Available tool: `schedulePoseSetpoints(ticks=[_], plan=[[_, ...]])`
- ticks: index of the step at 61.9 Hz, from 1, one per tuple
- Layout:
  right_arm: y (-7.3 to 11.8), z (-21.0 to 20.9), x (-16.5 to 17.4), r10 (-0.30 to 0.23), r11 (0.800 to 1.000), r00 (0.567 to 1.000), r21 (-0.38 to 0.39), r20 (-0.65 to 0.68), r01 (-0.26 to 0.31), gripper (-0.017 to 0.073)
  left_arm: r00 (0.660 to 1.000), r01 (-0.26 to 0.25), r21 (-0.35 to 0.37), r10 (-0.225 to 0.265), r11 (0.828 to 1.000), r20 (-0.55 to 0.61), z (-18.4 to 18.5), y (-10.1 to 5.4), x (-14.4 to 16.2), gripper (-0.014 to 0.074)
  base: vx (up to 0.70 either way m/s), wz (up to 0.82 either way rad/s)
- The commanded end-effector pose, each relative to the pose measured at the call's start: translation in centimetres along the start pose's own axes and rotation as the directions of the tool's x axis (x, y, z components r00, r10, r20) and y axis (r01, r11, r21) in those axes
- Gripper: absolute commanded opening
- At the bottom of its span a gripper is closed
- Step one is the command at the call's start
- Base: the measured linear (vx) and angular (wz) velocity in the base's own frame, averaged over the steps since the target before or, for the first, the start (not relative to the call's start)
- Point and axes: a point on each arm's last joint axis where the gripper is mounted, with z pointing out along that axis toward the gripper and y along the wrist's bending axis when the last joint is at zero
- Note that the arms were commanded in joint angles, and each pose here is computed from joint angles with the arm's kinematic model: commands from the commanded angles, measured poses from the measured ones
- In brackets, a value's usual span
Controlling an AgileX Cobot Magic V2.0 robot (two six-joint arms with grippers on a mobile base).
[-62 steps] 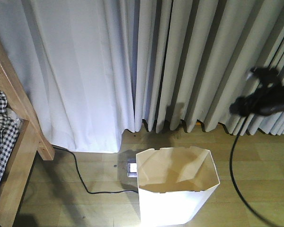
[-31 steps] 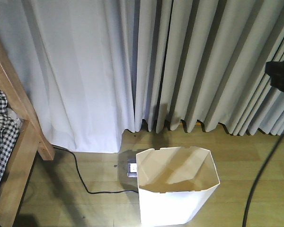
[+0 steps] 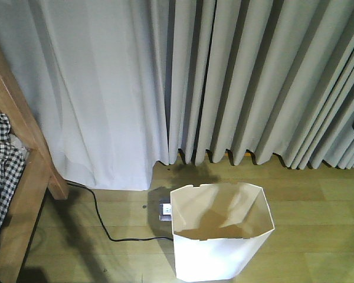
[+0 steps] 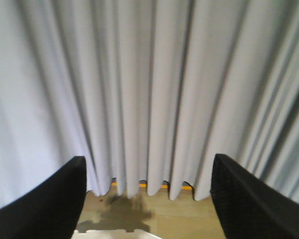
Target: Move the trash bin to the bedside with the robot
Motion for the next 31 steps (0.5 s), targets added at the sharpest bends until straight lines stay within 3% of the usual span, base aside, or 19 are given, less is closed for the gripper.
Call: schedulePoseSetpoints(ticks=[1,6,13,31], plan=[[-0.6,-0.8,-0.3,0.056,0.993,0.990,0.091,0.128,-0.068,0.0509,0.997,0.023,0.008,-0.024,1.000,0.071,0.0,0.0,-0.3,-0.0006,0.00,0.00],[-0.2,-1.7,0.2,0.013,0.995,0.980,0.094,0.198,-0.033,0.0509,0.997,0.023,0.008,-0.024,1.000,0.071,0.0,0.0,-0.3,-0.0006,0.00,0.00],[0.8,-3.2,0.9,-0.074,0.997,0.963,0.040,0.258,0.066,0.0509,0.997,0.023,0.008,-0.024,1.000,0.071,0.0,0.0,-0.3,-0.0006,0.00,0.00],[1.3,-5.1,2.4,-0.085,0.996,0.935,0.006,0.344,0.089,0.0475,0.997,0.023,0.008,-0.024,1.000,0.071,0.0,0.0,-0.3,-0.0006,0.00,0.00]])
